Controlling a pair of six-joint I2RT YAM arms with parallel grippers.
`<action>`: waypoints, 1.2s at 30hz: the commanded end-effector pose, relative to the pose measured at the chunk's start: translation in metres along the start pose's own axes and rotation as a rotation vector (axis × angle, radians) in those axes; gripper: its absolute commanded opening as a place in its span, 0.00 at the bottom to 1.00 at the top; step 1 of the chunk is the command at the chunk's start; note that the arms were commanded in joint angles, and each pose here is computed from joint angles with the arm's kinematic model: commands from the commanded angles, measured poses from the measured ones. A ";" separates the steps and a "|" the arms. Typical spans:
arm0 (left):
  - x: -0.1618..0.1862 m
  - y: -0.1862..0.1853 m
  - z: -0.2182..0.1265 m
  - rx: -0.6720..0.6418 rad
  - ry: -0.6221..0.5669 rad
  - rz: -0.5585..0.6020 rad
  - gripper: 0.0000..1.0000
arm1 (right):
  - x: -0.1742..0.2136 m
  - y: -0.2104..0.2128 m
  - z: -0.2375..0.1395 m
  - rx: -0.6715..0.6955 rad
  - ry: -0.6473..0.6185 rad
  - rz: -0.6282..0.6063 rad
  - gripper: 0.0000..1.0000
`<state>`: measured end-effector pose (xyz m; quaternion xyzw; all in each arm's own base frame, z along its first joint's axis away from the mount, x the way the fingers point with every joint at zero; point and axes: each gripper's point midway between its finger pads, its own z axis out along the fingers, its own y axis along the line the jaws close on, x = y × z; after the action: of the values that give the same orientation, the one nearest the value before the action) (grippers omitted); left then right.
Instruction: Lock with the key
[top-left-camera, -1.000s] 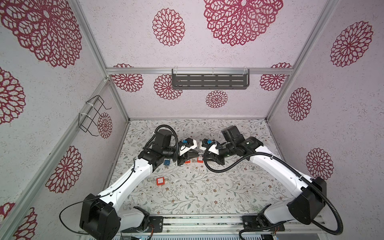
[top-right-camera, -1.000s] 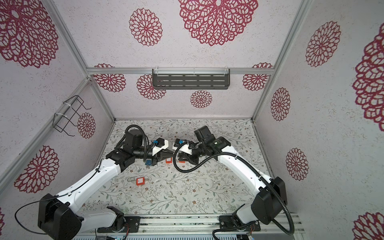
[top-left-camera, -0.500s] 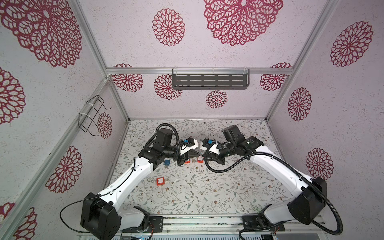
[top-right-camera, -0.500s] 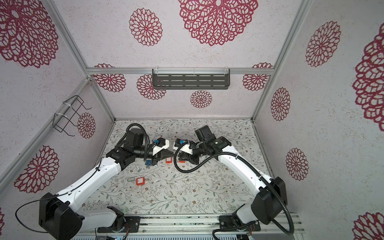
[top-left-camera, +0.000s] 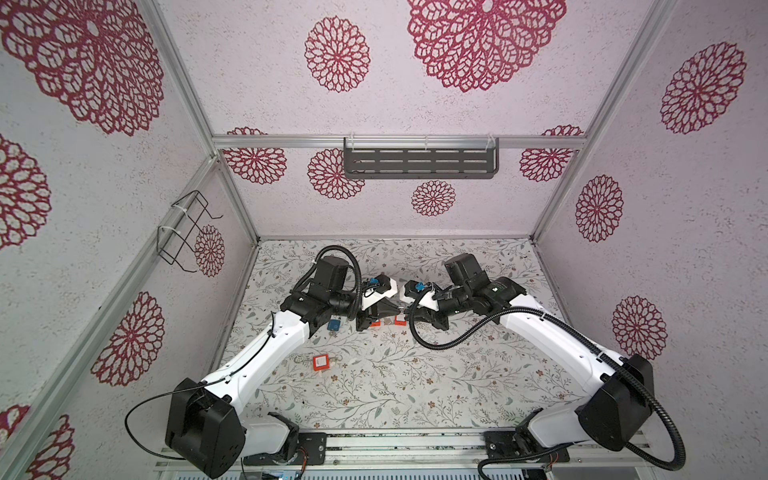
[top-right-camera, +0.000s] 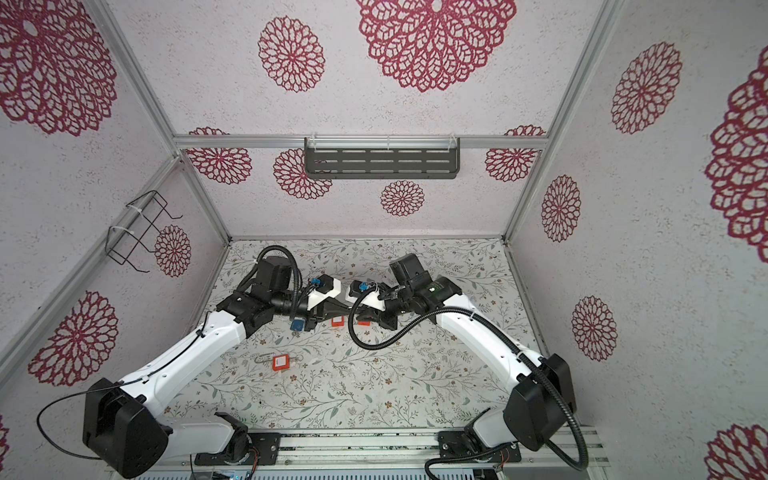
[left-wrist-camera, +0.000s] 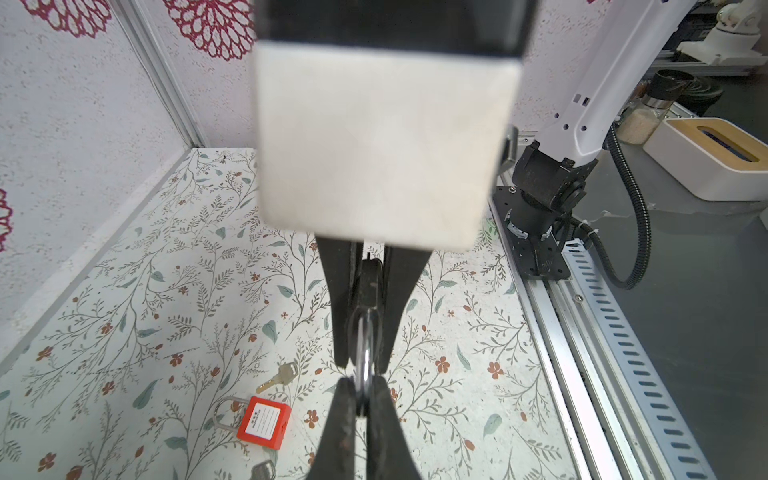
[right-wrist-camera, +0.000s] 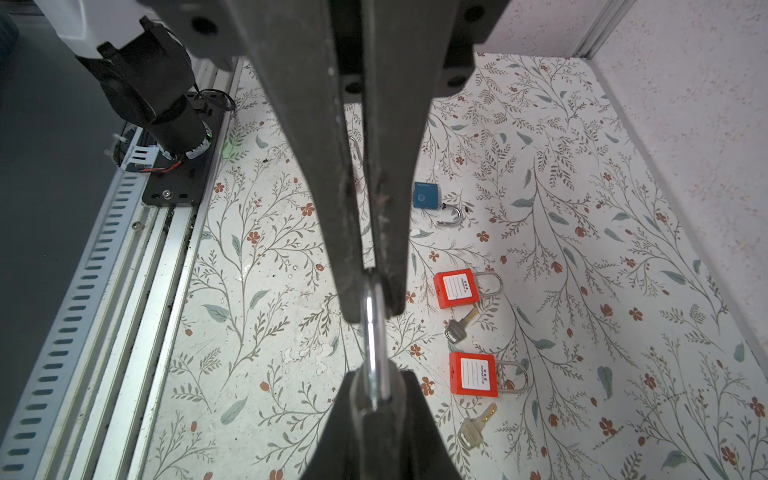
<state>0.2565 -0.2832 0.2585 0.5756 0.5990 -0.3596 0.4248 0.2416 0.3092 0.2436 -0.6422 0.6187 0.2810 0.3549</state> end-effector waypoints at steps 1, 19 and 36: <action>-0.014 -0.020 0.009 0.115 -0.048 0.008 0.00 | -0.047 -0.008 -0.012 0.075 -0.140 -0.151 0.00; -0.002 -0.011 0.034 0.136 -0.041 -0.002 0.00 | -0.079 -0.018 -0.007 0.037 -0.217 -0.155 0.00; -0.010 0.002 0.004 0.051 -0.102 -0.016 0.00 | -0.028 -0.020 -0.010 0.105 -0.034 -0.074 0.11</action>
<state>0.2763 -0.2875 0.2457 0.5531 0.6102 -0.3749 0.4256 0.2594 0.3068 0.2325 -0.6349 0.6480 0.2460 0.3413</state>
